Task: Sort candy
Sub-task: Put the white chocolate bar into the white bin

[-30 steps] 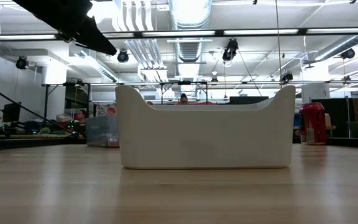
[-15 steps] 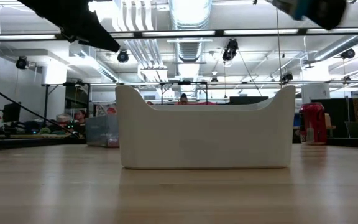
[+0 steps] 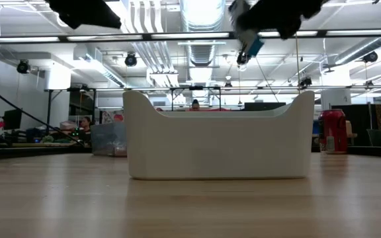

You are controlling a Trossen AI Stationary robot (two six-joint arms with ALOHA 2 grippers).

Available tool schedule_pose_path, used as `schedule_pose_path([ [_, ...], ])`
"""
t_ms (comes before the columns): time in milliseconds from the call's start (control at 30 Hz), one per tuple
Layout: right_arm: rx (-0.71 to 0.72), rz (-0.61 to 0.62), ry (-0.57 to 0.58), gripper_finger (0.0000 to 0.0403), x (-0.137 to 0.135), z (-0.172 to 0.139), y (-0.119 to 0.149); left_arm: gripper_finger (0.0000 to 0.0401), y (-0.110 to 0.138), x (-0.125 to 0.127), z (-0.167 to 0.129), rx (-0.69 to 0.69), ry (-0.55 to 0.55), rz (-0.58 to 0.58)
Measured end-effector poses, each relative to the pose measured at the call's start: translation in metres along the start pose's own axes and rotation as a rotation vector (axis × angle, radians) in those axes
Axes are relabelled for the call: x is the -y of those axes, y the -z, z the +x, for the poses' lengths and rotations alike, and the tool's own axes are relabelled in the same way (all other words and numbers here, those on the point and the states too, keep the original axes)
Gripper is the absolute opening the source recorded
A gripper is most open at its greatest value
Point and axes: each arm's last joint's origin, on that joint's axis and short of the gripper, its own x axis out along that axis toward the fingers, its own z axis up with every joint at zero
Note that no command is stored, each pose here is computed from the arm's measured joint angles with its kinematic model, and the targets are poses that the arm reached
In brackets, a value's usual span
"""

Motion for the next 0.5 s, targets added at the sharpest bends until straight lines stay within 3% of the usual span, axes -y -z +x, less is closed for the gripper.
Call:
schedule_pose_path([
  [200,-0.053,0.008,-0.030,0.0021,0.002,0.021,0.010,0.0080,-0.006,0.011,-0.011,0.001,0.129,0.003],
  [500,-0.073,0.045,-0.029,0.0110,0.008,0.028,0.012,0.0080,-0.006,0.018,-0.017,0.002,0.168,-0.024],
])
